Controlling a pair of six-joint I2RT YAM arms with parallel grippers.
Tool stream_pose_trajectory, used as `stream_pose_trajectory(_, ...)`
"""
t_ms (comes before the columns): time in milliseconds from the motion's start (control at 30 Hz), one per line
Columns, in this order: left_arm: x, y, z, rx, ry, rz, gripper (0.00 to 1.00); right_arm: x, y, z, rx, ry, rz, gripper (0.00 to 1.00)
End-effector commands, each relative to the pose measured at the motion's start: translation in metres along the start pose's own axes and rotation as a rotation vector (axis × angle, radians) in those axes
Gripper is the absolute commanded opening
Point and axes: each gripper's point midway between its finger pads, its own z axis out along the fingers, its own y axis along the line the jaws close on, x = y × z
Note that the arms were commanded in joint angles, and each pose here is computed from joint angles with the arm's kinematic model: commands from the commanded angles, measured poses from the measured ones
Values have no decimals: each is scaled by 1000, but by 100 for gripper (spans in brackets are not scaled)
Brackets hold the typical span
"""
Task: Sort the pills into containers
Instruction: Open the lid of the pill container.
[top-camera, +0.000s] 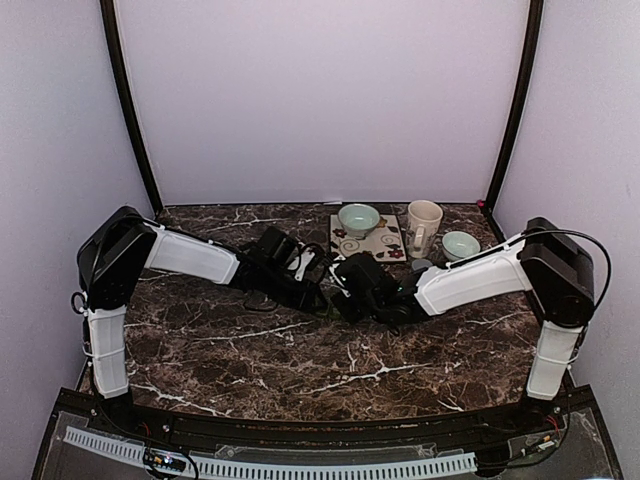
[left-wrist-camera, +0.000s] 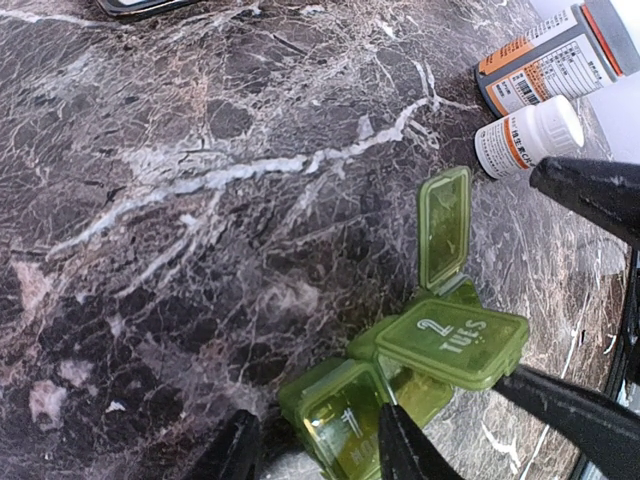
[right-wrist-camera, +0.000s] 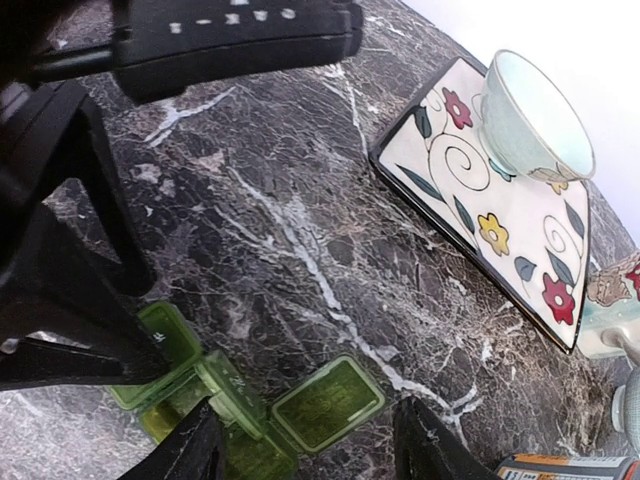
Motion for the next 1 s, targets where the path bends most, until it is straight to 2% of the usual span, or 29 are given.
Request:
stream_pose_trajectory(0,15,0,-2,-24,62,7,41,-8,-10,1,10,-8,41,58)
stream_pose_trajectory(967,17,3,1,-33,68,11,41,0,-11,25,-34,62,104,59)
